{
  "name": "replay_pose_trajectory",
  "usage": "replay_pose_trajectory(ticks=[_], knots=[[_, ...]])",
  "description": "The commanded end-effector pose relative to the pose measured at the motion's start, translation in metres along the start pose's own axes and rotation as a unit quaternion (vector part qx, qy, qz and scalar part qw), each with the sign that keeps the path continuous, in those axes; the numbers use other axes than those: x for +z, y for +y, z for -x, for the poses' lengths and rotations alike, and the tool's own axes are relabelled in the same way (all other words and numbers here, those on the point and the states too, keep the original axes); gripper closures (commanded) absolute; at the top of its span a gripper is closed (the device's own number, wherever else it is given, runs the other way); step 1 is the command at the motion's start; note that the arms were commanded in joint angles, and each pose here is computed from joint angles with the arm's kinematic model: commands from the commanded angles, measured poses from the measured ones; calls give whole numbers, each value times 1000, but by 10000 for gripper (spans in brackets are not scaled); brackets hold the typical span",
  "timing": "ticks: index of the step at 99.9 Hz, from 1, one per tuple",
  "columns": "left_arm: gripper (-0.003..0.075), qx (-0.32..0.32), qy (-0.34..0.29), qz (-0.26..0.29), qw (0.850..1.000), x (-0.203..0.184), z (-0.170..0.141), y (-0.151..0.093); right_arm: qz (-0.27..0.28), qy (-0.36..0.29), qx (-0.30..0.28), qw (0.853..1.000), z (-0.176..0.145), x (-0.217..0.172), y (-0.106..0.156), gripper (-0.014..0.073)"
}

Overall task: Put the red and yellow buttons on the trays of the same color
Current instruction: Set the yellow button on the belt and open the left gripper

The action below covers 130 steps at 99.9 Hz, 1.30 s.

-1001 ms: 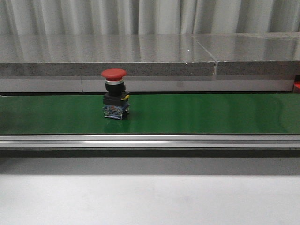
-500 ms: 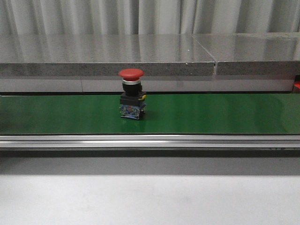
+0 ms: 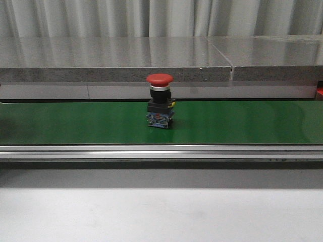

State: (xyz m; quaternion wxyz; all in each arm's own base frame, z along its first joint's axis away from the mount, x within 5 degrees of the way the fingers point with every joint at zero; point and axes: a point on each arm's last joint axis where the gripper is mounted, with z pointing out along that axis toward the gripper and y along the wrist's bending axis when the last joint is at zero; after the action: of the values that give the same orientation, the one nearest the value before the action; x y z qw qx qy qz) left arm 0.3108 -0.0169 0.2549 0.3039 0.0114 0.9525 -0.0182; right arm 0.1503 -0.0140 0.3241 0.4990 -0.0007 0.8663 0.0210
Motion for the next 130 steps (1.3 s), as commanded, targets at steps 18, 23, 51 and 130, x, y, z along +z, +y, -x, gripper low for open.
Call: replay_pose_trajectory(ticks=[18, 23, 51, 130], knots=[[127, 5, -116, -14, 993, -57, 22, -10, -9, -42, 0, 999, 12, -6, -1, 663], [128, 10, -131, -20, 991, -68, 22, -14, -9, -42, 0, 999, 12, -6, -1, 663], [131, 49, -222, -69, 971, -138, 8, -41, -9, -42, 0, 999, 12, -6, -1, 663], [329, 36, -310, -109, 944, -177, -138, -19, -9, -42, 0, 999, 12, -6, -1, 663]])
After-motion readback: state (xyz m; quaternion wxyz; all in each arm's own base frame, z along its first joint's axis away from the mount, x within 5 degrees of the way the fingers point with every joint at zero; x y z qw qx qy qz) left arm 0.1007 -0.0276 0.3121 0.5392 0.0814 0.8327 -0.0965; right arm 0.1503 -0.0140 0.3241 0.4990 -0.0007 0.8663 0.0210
